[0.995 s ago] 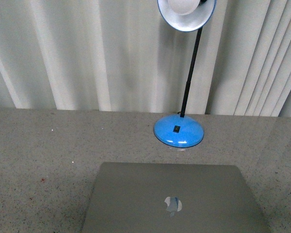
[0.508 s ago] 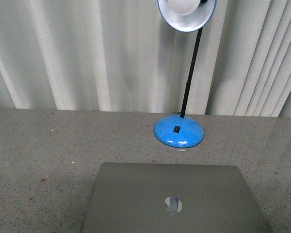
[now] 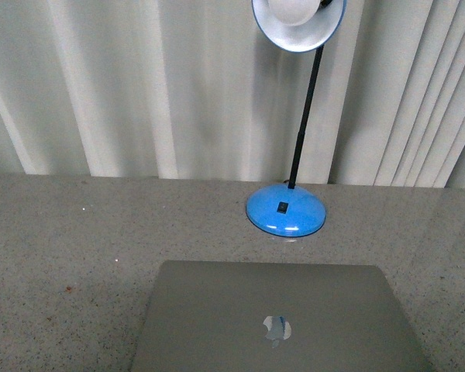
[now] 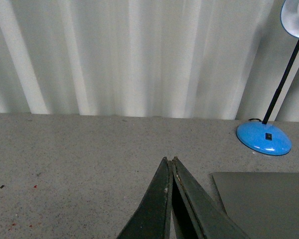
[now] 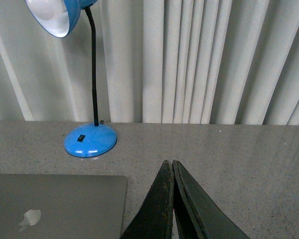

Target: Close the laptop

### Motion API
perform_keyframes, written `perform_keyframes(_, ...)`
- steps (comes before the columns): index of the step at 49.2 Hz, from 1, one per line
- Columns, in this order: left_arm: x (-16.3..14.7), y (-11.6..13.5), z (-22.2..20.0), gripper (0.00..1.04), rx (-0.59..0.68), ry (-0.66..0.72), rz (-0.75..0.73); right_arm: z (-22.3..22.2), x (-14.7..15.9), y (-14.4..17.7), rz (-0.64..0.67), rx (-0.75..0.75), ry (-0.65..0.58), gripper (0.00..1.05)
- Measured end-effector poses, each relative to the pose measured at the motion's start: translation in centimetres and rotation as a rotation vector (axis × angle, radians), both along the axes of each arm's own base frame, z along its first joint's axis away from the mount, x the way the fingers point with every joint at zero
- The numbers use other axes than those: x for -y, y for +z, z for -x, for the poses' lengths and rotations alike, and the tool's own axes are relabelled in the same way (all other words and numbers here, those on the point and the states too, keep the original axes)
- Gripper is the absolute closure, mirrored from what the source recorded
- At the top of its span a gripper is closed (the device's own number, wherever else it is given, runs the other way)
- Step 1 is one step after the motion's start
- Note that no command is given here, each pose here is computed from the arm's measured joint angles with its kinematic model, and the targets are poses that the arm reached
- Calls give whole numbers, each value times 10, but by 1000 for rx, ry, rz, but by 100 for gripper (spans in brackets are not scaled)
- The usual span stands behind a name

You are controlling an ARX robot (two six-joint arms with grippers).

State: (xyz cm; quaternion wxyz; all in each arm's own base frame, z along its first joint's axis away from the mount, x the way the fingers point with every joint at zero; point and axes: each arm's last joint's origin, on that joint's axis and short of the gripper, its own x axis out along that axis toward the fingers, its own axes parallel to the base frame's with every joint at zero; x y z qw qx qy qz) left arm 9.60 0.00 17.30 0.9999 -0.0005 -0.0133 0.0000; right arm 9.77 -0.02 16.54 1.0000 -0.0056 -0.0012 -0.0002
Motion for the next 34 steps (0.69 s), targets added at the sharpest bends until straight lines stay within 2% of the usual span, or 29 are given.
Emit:
perform_keyframes(5, 0, 0, 0, 100, 0, 0, 1, 0, 0, 0, 0, 0, 0, 100)
perform_keyframes(9, 0, 0, 0, 82, 0, 0, 1, 0, 0, 0, 0, 0, -1, 81)
perform_keyframes(11, 0, 0, 0, 75, 0, 0, 1, 0, 0, 0, 0, 0, 0, 75)
perform_keyframes(16, 0, 0, 0, 54, 0, 0, 1, 0, 0, 0, 0, 0, 0, 54)
perform_keyframes(29, 0, 0, 0, 9, 1, 0, 1, 0, 0, 0, 0, 0, 0, 8)
perform_keyframes(31, 0, 0, 0, 5, 1, 0, 0, 0, 0, 0, -1, 0, 0, 5)
perform_keyframes(34, 0, 0, 0, 8, 1, 0, 1, 0, 0, 0, 0, 0, 0, 7)
